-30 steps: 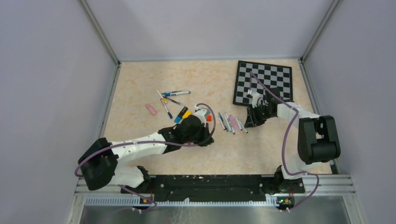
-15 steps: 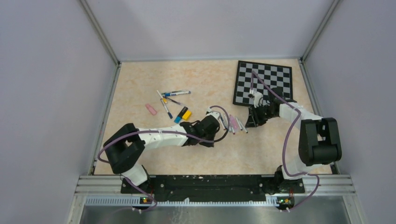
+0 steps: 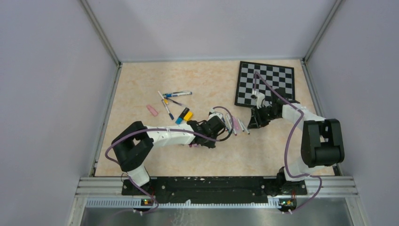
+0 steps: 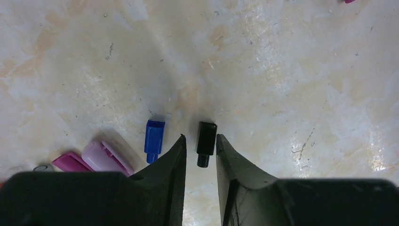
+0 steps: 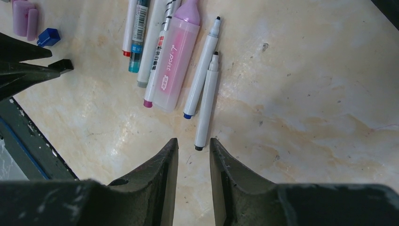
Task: Open the pen caps
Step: Place the pen cap at the center of the board, then pick up the pen from the center of the board.
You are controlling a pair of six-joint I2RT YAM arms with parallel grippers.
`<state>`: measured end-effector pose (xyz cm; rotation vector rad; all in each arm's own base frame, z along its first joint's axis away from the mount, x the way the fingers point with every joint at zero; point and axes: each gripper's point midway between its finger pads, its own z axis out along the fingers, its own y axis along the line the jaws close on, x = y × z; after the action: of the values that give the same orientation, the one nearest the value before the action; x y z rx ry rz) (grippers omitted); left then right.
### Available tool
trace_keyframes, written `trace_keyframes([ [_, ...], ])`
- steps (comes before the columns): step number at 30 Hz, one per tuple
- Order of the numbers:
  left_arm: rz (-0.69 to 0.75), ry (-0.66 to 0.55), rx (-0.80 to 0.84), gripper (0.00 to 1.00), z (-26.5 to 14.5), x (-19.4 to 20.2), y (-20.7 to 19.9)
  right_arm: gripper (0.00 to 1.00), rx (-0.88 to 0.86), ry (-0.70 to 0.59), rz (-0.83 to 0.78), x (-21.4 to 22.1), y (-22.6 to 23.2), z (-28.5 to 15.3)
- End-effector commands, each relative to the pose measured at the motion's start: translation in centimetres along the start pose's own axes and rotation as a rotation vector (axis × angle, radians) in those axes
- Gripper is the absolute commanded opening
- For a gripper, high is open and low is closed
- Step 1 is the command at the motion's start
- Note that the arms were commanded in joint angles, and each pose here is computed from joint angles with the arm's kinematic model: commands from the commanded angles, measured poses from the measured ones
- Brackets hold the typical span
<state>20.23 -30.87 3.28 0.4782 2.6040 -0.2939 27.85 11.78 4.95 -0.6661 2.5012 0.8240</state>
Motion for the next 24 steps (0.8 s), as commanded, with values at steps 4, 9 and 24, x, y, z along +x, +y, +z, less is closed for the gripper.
trace_keyframes([
  [4, -0.010, -0.078, 0.025, 0.34, -2.0, -2.4, -0.8, 0.30, -0.002, -0.093, -0.076, -3.0, 0.5, -1.8],
  [9, -0.014, -0.152, 0.076, 0.34, -3.9, -3.9, -1.4, 0.30, -0.016, -0.107, -0.100, -3.2, 1.0, -2.3],
  [24, -0.087, -0.592, 0.019, 0.97, -13.5, -8.3, 5.3, 0.31, -0.074, -0.293, -0.391, -6.3, 6.2, -7.6],
])
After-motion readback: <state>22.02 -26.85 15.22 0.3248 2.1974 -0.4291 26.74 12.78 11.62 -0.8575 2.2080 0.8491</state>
